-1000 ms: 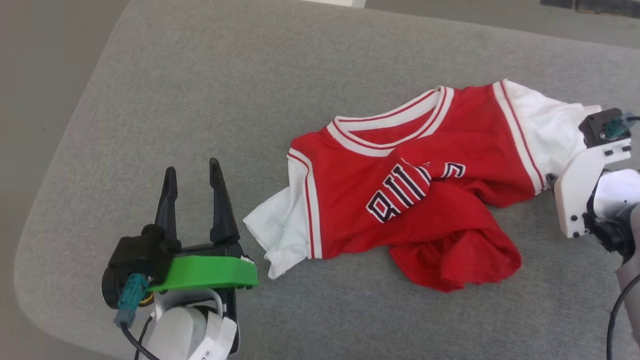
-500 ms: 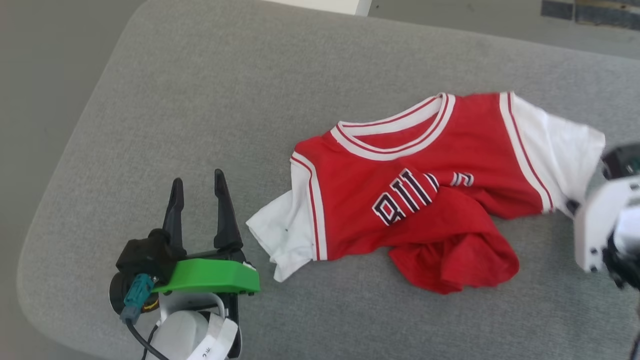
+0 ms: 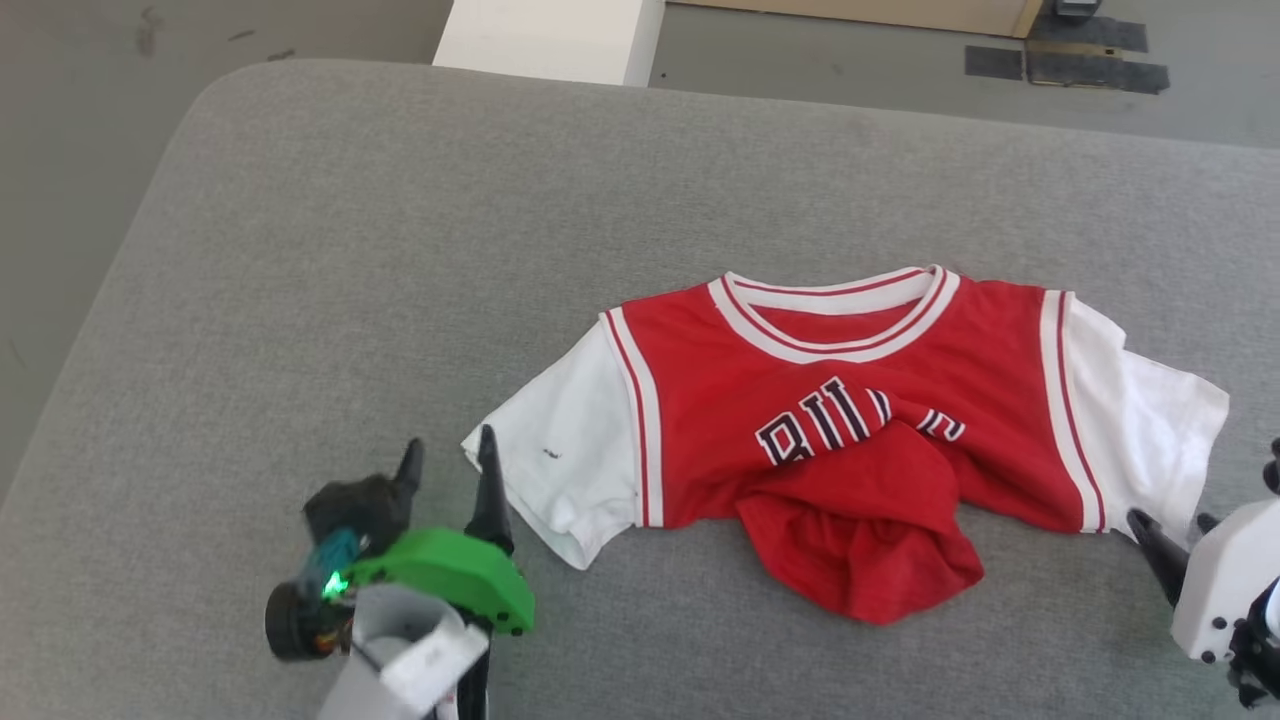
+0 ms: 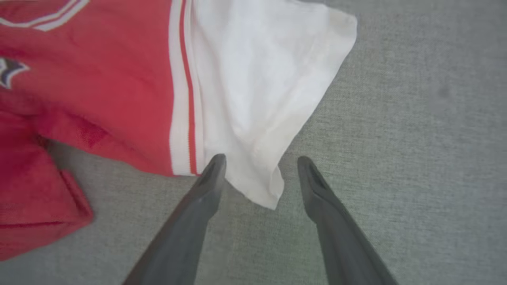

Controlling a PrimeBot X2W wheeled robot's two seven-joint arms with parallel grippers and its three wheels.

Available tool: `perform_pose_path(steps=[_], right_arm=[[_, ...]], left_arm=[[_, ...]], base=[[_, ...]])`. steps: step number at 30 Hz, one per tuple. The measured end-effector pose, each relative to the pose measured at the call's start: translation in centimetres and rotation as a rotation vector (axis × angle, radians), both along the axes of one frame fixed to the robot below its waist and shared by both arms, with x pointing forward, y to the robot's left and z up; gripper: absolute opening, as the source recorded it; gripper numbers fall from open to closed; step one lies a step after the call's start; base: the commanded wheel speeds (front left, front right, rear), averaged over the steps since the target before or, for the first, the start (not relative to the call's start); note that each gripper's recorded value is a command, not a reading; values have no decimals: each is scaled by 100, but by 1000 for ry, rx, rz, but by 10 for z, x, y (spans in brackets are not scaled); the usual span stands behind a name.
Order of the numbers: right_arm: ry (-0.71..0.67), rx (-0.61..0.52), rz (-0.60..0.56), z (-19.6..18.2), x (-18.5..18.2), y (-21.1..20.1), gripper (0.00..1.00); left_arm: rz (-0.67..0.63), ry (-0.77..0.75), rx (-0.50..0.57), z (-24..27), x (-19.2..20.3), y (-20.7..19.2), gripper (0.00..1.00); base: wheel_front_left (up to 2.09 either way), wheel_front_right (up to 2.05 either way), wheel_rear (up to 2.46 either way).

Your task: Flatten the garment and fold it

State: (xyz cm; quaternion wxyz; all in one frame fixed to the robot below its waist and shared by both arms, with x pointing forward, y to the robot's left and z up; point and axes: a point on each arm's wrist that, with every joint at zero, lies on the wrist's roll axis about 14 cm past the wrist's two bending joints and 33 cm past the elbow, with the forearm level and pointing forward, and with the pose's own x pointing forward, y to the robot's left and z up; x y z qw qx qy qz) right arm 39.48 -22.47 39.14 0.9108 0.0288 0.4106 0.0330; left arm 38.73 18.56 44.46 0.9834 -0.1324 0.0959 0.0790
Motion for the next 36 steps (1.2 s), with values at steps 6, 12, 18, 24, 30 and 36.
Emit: perform_pose_path(steps=[6,12,18,24,30,36], right_arm=[[-113,24,-82,22,5,-12,100],[-158,13,-104,33,5,-19,100],[-180,-5,-132,38,7,-31,100],[-222,-77,-97,55,35,-41,100],[-131,-246,60,49,66,-40,100],[-11,-337,194,21,84,-28,100]], left_arm=[[-104,280,24,-34,24,-7,100],[-145,581,40,-72,23,-8,100],[-207,628,-14,-74,31,-21,0],[-169,466,-115,-52,40,-29,0],[-120,278,-173,-11,44,-26,0],[-127,226,-195,3,39,-34,0]], base=[[0,0,0],[0,0,0],[0,0,0],[0,0,0],[0,0,0],[0,0,0]])
